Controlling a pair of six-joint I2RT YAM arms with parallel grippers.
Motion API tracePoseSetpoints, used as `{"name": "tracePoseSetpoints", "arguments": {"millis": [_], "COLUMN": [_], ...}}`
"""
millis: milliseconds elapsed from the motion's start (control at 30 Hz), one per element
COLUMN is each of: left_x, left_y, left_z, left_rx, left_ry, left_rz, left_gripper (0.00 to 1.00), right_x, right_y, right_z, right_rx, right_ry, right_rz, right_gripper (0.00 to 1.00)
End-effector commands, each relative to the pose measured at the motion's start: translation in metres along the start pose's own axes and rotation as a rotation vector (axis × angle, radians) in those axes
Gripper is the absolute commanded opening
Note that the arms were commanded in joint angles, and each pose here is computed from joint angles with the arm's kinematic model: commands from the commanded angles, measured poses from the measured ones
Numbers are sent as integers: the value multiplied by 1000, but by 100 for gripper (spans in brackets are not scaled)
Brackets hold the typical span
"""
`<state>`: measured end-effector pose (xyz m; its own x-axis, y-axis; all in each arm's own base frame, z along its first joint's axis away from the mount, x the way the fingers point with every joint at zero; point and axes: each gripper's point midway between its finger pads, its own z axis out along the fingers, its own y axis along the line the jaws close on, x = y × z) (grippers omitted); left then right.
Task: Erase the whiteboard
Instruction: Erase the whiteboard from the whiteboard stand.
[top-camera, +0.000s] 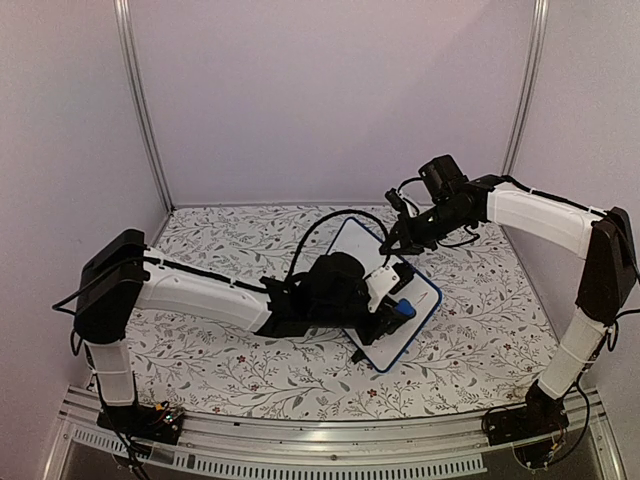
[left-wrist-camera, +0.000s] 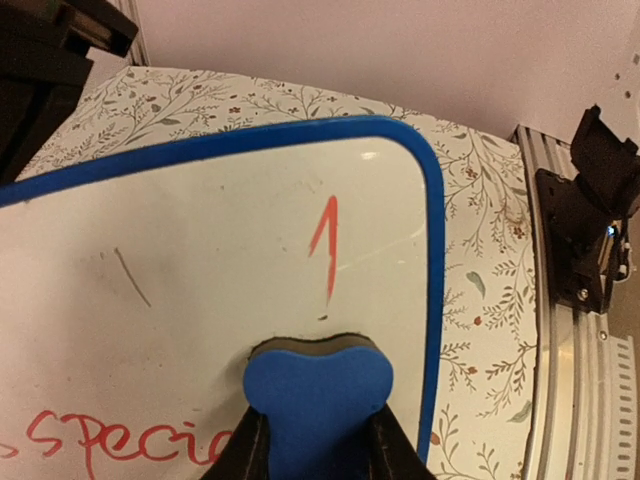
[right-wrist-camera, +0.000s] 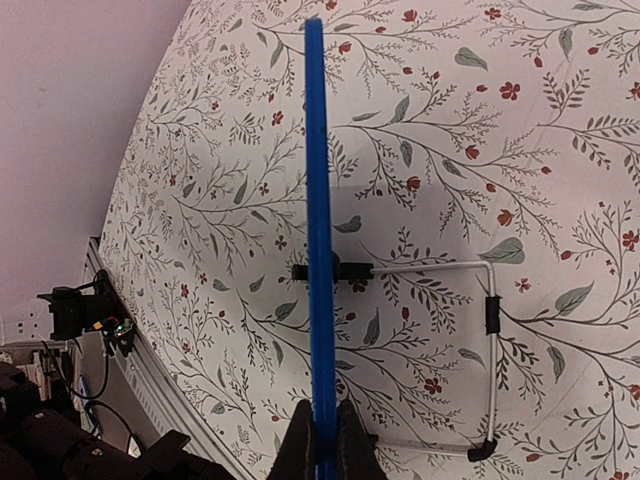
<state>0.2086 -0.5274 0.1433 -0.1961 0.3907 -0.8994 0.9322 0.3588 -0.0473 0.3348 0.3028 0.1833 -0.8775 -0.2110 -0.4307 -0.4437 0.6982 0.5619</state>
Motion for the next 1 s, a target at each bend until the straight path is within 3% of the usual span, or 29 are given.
{"name": "tracePoseSetpoints", "arguments": {"millis": [0,967], "left_x": [56,-31], "left_y": [3,17], "left_z": [0,29], "left_rx": [-26,-5], "left_ry": [136,-10], "left_rz": [-29,24], "left_gripper": [0,0], "right_x": [26,28], "right_y": [8,11], "right_z": [22,20], "right_rx": [-34,-35], "right_ry": [105,104], "right_rz": [63,60], "right_gripper": [0,0]}}
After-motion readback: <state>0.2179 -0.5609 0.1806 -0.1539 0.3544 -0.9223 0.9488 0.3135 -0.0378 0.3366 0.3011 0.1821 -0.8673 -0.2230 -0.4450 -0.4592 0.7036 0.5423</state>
